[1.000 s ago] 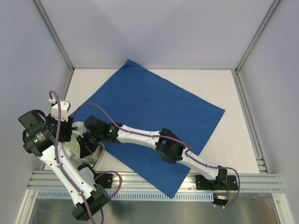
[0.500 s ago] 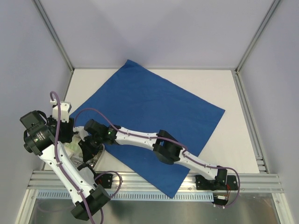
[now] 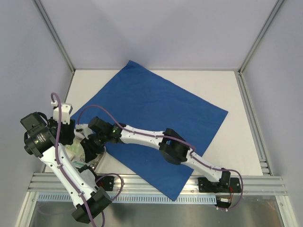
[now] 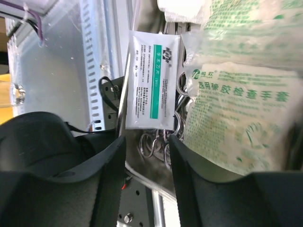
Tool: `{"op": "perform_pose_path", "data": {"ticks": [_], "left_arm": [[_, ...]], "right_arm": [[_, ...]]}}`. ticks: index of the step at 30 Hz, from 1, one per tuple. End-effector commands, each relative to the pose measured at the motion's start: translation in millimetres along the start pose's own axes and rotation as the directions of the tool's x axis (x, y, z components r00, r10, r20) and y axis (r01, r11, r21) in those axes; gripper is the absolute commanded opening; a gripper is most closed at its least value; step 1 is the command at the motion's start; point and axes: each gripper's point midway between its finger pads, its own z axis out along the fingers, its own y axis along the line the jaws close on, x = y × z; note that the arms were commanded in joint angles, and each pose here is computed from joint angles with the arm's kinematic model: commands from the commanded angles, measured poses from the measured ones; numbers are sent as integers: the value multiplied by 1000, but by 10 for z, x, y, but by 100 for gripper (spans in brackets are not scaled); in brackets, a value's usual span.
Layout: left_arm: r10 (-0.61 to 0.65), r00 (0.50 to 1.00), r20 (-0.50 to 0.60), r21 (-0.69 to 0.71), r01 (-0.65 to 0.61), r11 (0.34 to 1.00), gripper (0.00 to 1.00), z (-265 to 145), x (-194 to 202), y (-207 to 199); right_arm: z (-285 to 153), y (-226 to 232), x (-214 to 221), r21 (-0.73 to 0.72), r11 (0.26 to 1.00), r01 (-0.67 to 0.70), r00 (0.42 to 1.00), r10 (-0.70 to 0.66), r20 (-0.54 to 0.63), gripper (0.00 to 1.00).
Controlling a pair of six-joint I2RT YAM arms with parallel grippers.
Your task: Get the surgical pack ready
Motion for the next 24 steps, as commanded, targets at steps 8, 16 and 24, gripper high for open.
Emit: {"op": "perform_pose_path", "data": {"ticks": [8, 16, 24], "left_arm": [[-55, 982, -181, -29, 51, 998, 58, -67, 393, -40], [-174, 924, -339, -45, 169, 985, 62, 411, 825, 296], [-329, 852, -406, -112, 311, 944, 58, 586, 1292, 645]], "right_arm": [[-991, 374, -764, 66, 998, 3, 968, -19, 249, 50], [-1075, -399, -510, 363, 929, -68, 979, -8, 205, 42], [-658, -542, -373, 332, 943, -21, 988, -32, 154, 42]]}}
